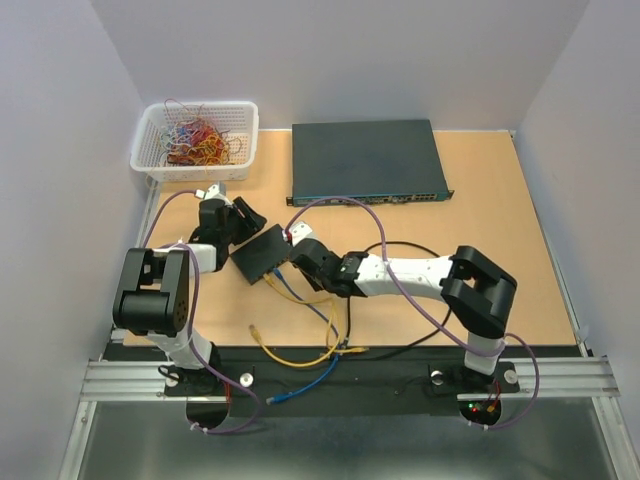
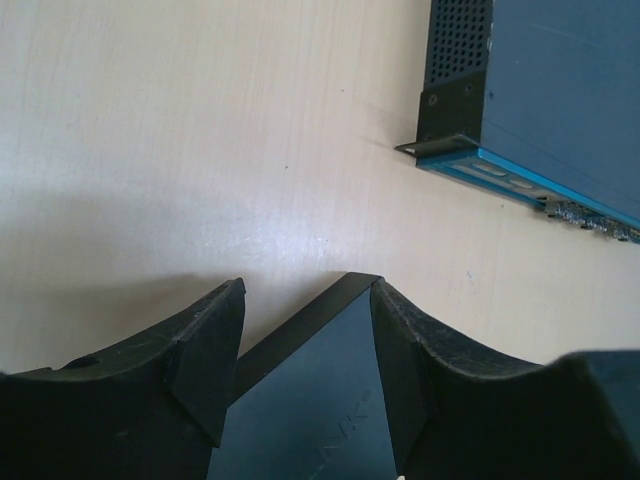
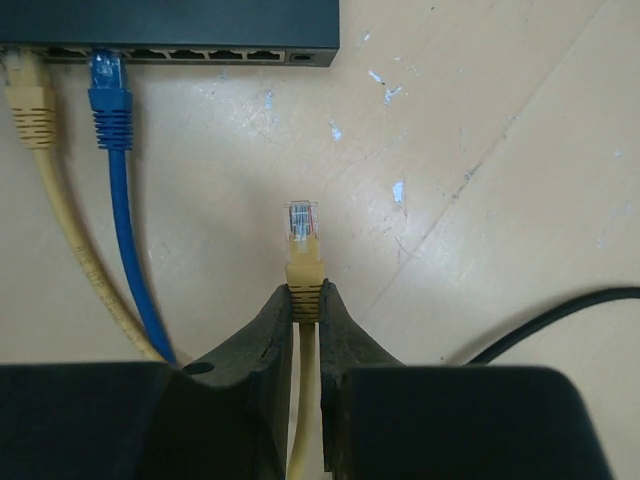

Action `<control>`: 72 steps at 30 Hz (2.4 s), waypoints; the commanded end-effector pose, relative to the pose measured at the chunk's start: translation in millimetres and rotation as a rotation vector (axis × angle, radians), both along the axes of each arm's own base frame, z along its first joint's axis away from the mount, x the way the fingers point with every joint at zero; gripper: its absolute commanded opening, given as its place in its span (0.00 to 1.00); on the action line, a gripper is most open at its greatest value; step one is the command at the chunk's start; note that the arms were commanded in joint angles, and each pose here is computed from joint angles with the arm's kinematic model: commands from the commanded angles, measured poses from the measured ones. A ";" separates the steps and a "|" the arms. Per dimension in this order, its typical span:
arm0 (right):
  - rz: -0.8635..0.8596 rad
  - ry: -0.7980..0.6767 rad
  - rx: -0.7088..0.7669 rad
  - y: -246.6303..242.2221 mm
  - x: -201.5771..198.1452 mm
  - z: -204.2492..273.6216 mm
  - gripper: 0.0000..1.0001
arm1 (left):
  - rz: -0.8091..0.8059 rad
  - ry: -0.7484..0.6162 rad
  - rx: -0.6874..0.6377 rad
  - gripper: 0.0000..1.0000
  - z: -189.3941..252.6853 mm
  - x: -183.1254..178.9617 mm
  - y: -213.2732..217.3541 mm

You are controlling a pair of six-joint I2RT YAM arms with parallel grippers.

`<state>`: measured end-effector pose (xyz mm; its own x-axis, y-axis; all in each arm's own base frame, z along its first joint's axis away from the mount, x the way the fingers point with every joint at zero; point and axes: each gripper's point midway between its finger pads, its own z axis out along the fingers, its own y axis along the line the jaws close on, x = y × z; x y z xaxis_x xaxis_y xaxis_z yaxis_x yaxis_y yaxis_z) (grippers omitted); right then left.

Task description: Insert the plug into the switch port

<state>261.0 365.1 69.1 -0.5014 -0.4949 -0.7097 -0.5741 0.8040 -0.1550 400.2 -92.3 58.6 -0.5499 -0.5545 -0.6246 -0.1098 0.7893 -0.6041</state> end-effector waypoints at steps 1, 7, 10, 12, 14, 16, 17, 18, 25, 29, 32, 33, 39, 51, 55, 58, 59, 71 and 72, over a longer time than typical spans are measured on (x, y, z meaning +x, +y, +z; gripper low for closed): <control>0.045 -0.010 0.092 31.6 11.8 6.8 0.00 | -0.019 -0.062 0.001 0.63 16.9 14.9 -1.1; 0.039 -0.009 0.068 44.7 21.7 -11.1 0.00 | -0.011 -0.010 -0.004 0.62 3.6 5.6 -0.6; 0.034 -0.007 0.069 50.4 27.0 -16.7 0.01 | -0.002 0.020 -0.010 0.62 -4.2 -1.3 0.0; 0.020 -0.012 0.069 49.9 33.1 -17.6 0.00 | 0.000 0.025 -0.008 0.61 -4.4 -4.3 0.4; 0.006 0.004 0.079 49.5 39.9 -21.4 0.01 | 0.006 0.037 -0.005 0.61 -7.6 -9.8 1.8; 0.005 0.017 0.091 50.3 42.7 -22.4 0.00 | 0.010 0.045 -0.004 0.61 -9.0 -12.0 2.8; 0.010 0.023 0.094 52.5 43.1 -23.6 0.00 | 0.011 0.049 -0.005 0.61 -9.9 -13.2 2.5; 0.016 0.025 0.100 54.8 43.0 -22.4 0.01 | 0.015 0.051 -0.008 0.61 -9.5 -13.5 3.0; 0.068 0.044 0.149 74.0 42.6 -12.2 0.00 | 0.016 0.069 -0.026 0.61 -9.6 -22.4 1.2; 0.115 0.076 0.176 84.2 35.6 -10.6 0.00 | 0.014 0.075 -0.027 0.60 -10.4 -23.7 0.8; 0.123 0.085 0.188 86.5 33.6 -8.6 0.01 | 0.010 0.076 -0.033 0.60 -9.8 -23.8 -0.3; 0.124 0.087 0.187 86.4 33.2 -8.9 0.00 | 0.010 0.078 -0.033 0.60 -10.3 -23.5 -0.3; 0.121 0.090 0.187 89.4 34.8 -11.5 0.00 | 0.006 0.077 -0.035 0.60 -9.7 -23.8 -1.4; 0.152 0.124 0.171 81.4 15.5 -4.7 0.00 | 0.012 0.078 -0.027 0.60 -10.6 -22.1 0.1; 0.162 0.128 0.173 82.0 9.5 -1.3 0.01 | 0.017 0.085 -0.021 0.60 -12.2 -21.2 1.7; 0.165 0.124 0.171 84.5 7.6 -1.0 0.00 | 0.017 0.088 -0.020 0.60 -13.1 -21.2 1.4; 0.165 0.124 0.171 84.8 7.7 -1.2 0.00 | 0.015 0.087 -0.019 0.60 -13.1 -21.3 1.2; 0.084 0.058 0.132 75.8 21.6 -1.5 0.00 | 0.023 0.090 -0.008 0.60 -14.2 -21.8 3.8; 0.078 0.054 0.128 75.2 22.8 -2.2 0.01 | 0.025 0.090 -0.008 0.60 -14.2 -21.7 4.0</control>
<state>271.7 436.5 35.4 -0.5327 -0.4977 -0.6844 -0.6820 0.7314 -0.0011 381.5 -90.0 41.9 -0.5882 -0.5770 -0.5666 -0.1813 0.7769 -0.6029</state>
